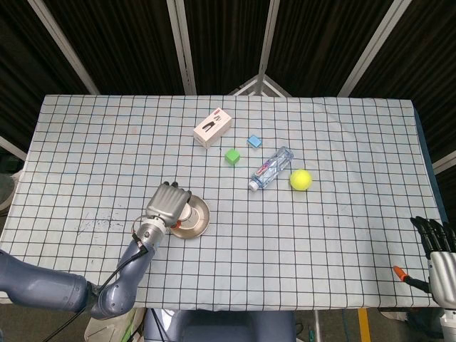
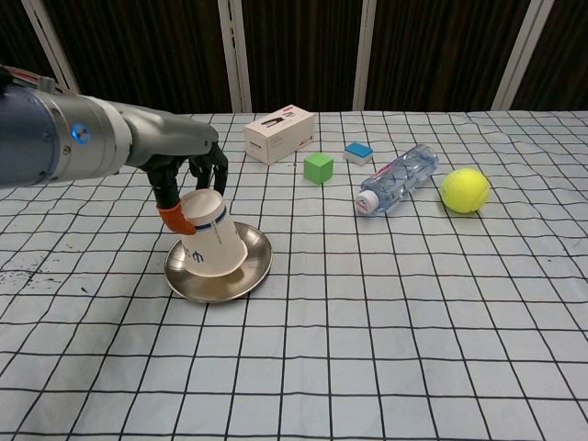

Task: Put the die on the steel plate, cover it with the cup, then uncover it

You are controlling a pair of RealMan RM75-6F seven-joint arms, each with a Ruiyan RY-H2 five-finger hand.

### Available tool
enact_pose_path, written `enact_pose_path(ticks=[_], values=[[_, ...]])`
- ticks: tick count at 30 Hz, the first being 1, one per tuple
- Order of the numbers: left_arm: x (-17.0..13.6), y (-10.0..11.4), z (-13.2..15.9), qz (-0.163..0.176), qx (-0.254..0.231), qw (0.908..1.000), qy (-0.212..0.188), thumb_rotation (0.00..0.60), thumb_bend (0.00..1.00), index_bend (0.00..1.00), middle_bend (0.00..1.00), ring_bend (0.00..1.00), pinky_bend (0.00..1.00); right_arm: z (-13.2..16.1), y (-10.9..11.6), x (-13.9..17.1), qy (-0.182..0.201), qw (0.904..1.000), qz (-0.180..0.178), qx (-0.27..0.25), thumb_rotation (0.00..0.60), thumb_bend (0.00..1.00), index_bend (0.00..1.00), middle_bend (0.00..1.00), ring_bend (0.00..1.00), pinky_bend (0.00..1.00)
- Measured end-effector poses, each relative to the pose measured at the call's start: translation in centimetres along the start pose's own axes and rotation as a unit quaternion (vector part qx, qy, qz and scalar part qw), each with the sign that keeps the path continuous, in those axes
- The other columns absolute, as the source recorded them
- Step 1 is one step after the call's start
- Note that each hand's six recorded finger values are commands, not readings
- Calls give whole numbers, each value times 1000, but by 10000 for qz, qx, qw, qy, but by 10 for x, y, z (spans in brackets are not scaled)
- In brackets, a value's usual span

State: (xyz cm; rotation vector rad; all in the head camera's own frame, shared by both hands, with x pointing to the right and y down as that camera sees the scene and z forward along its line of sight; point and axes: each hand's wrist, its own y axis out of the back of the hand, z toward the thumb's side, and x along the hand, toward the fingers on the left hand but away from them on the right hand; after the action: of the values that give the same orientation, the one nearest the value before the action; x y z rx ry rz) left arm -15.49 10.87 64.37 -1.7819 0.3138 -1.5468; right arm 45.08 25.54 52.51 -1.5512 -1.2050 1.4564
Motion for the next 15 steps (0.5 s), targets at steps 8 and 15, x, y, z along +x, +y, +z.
enact_pose_path(ticks=[8, 15], values=[[13, -11, 4, 7, 122, 9999, 86, 600, 413, 431, 385, 205, 248, -1, 1, 0, -11, 10000, -16, -9, 600, 131, 120, 137, 96, 31], [20, -15, 5, 100, 180, 9998, 74, 600, 419, 431, 382, 205, 248, -2, 1, 0, -23, 10000, -24, -14, 600, 132, 120, 137, 95, 29]])
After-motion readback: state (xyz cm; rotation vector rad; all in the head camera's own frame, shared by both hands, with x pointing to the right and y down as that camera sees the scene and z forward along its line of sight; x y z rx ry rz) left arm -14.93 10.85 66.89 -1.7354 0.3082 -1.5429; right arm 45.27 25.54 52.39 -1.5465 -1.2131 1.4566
